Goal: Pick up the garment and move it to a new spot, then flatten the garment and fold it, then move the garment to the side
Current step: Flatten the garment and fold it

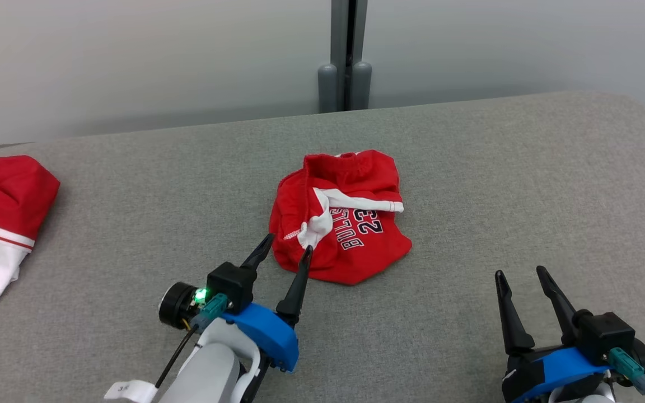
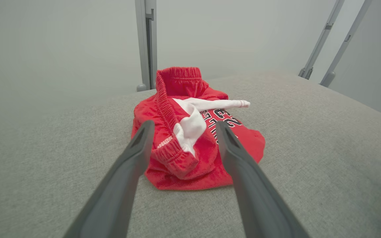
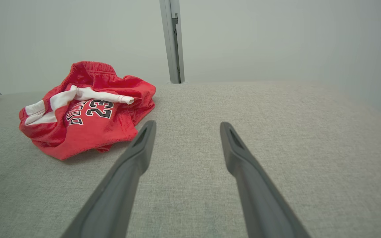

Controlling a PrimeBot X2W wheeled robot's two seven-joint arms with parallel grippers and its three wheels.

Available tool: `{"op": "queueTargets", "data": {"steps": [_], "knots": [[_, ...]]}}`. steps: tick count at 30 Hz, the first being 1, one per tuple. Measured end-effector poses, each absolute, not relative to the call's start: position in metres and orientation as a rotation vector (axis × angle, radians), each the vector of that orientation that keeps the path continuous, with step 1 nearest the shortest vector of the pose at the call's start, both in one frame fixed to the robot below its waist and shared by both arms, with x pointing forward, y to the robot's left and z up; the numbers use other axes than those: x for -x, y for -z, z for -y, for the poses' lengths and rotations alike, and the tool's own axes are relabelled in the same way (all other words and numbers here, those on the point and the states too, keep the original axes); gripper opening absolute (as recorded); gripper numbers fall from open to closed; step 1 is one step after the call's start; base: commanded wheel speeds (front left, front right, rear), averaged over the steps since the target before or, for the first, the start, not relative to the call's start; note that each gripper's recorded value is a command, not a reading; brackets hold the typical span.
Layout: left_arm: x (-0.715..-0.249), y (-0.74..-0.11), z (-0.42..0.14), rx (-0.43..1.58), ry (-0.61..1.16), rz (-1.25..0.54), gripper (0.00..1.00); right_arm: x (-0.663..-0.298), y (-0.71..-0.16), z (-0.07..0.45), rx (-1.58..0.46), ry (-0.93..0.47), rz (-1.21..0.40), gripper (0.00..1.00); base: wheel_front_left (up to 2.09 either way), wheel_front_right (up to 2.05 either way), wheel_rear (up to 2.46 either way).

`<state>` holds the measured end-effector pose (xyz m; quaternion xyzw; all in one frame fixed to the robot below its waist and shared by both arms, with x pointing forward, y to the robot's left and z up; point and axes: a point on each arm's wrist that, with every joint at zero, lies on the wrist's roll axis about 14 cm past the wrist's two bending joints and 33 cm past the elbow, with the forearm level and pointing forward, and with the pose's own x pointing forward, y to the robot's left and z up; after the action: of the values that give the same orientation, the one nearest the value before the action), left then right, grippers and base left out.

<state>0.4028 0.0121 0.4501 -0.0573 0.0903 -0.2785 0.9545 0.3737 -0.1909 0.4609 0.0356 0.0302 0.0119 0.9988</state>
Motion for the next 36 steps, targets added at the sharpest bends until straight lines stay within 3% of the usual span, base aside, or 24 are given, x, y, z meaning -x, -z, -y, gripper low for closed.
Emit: {"op": "queueTargets", "data": {"steps": [7,14,16,19,27,30,36], "knots": [[-0.420,-0.434,0.015,0.046,0.674,-0.270,1.00,-0.375,-0.454,0.204,-0.067,0.014,-0.080,1.00,0.00,0.00,0.00],[-0.432,-0.401,0.001,0.018,0.638,-0.422,1.00,-0.377,-0.450,0.210,-0.070,0.033,-0.091,1.00,0.00,0.00,0.00],[-0.433,-0.395,0.000,0.004,0.638,-0.447,0.75,-0.378,-0.450,0.210,-0.069,0.034,-0.092,1.00,0.00,0.00,0.00],[-0.432,-0.390,0.002,-0.009,0.649,-0.467,0.52,-0.380,-0.449,0.210,-0.070,0.033,-0.095,1.00,0.00,0.00,0.00],[-0.435,-0.383,0.001,-0.076,0.668,-0.484,0.22,-0.387,-0.451,0.200,-0.070,0.002,-0.087,1.00,0.00,0.00,0.00],[-0.436,-0.379,0.000,-0.091,0.670,-0.491,0.00,-0.399,-0.458,0.188,-0.063,-0.039,-0.067,1.00,0.00,0.00,0.00],[-0.445,-0.382,-0.010,-0.046,0.614,-0.460,0.00,-0.429,-0.460,0.164,-0.131,-0.106,-0.066,1.00,0.00,0.00,0.00]]}}
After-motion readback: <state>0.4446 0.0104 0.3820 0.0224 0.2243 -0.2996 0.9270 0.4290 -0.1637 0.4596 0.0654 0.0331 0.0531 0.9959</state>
